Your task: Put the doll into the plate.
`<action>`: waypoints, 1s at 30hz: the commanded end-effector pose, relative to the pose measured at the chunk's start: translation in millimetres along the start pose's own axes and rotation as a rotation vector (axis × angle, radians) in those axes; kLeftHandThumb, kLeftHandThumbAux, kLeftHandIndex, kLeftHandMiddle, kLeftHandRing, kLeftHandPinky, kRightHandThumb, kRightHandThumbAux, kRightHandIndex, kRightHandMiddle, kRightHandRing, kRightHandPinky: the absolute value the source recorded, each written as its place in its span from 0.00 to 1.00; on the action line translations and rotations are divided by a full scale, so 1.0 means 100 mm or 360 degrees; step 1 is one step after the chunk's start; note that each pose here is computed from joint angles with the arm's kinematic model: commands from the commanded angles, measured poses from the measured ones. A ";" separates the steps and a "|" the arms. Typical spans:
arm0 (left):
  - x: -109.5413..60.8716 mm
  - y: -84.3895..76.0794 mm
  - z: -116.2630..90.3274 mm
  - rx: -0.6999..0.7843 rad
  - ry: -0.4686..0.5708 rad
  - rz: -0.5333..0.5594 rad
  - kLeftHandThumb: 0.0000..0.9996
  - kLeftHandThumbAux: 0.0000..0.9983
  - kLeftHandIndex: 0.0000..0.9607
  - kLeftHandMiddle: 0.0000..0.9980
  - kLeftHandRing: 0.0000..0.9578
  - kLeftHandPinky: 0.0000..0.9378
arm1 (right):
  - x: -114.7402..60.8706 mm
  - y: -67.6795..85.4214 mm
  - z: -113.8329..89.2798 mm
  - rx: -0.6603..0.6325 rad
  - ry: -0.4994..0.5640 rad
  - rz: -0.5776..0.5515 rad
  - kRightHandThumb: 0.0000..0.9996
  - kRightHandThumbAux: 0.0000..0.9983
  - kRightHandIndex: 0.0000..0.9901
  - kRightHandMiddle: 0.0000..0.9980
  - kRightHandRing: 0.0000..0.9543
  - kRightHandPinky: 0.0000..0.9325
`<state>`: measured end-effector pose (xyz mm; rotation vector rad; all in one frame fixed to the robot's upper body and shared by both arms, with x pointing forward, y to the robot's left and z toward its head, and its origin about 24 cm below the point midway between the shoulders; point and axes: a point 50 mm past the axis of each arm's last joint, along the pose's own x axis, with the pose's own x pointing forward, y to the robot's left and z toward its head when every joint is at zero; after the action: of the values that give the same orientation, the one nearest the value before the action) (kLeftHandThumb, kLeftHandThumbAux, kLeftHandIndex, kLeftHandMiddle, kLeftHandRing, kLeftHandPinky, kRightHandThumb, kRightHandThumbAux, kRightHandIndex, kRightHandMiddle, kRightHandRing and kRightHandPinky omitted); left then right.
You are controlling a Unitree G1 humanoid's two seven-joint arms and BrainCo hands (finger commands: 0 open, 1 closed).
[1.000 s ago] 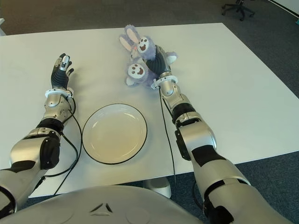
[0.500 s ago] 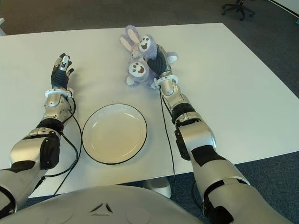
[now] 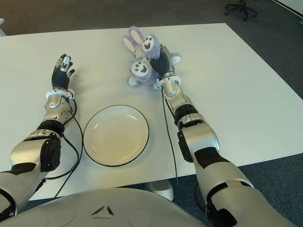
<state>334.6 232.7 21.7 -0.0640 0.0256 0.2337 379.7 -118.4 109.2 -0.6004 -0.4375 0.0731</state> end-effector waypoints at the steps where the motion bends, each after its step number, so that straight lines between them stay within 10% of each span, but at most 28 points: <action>1: -0.36 0.02 -0.59 -0.0001 0.0390 0.0005 0.00 0.37 0.00 0.10 0.03 0.00 | -0.03 -0.01 -0.07 0.0059 0.0063 0.0030 0.74 0.71 0.44 0.86 0.91 0.92; 30: -0.37 0.00 -0.62 -0.0024 0.0412 0.0012 0.00 0.37 0.00 0.09 0.03 0.00 | 0.04 -0.17 0.14 -0.0040 -0.0235 -0.0108 0.72 0.70 0.45 0.80 0.89 0.90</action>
<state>334.5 232.7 21.7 -0.0658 0.0251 0.2349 377.8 -125.9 128.6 -0.6254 -0.5816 0.0284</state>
